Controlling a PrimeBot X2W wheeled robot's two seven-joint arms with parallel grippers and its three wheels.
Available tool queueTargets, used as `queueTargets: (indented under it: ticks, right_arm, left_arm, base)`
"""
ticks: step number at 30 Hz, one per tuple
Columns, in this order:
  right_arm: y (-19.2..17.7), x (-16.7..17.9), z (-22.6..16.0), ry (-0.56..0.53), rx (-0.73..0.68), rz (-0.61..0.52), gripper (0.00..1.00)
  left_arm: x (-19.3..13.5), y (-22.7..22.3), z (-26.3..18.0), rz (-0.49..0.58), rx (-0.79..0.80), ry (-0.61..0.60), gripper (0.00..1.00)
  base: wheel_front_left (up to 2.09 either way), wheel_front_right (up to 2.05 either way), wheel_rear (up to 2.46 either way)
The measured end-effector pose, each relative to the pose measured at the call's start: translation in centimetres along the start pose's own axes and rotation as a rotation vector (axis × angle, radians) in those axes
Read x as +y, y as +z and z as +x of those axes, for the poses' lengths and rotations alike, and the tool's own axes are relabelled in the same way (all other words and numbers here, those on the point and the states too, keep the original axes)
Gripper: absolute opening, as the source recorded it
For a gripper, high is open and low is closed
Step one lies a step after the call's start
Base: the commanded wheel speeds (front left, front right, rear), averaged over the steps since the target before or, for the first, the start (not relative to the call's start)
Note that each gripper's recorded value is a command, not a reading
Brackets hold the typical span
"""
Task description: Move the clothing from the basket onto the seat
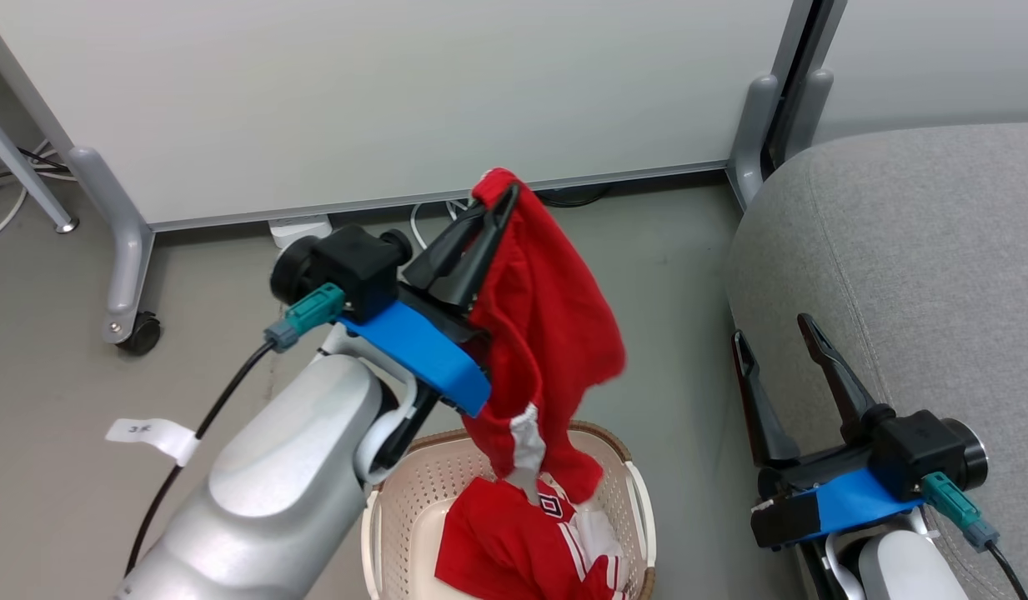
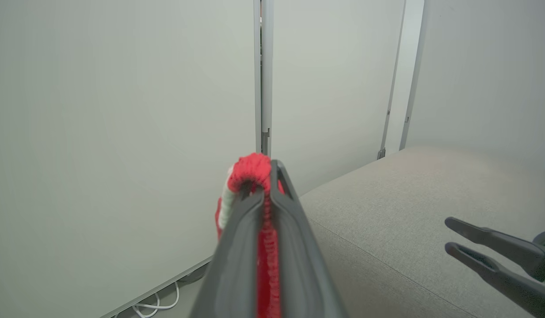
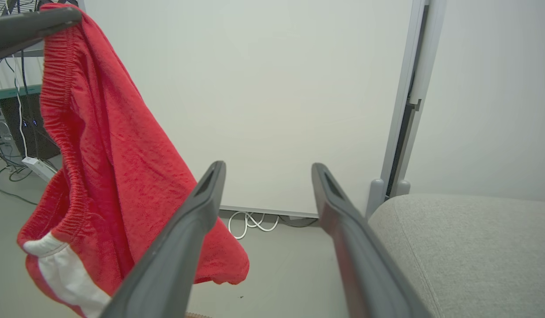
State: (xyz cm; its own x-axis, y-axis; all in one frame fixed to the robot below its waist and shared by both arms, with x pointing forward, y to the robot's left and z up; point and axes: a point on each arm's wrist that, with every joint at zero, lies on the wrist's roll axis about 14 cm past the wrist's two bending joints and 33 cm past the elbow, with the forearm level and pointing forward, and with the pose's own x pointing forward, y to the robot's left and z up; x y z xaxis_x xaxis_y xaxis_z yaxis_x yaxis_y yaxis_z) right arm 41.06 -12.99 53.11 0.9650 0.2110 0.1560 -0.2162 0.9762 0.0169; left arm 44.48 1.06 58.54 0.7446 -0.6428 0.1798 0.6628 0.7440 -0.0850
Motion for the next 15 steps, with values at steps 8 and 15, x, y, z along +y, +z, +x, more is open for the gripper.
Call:
queueTargets:
  ticks: [8, 15]
  right_arm:
    - [0.1, 0.2, -0.1, 0.002, -0.003, 0.012, 1.00]
    - [0.4, 0.7, -0.2, 0.016, -0.012, 0.011, 1.00]
  left_arm:
    - [-2.4, 0.9, 0.8, -0.006, -0.023, -0.059, 0.00]
    - [-3.1, 1.0, 1.0, -0.004, -0.025, -0.077, 0.00]
  base:
    - [0.00, 0.00, 0.00]
    - [0.00, 0.00, 0.00]
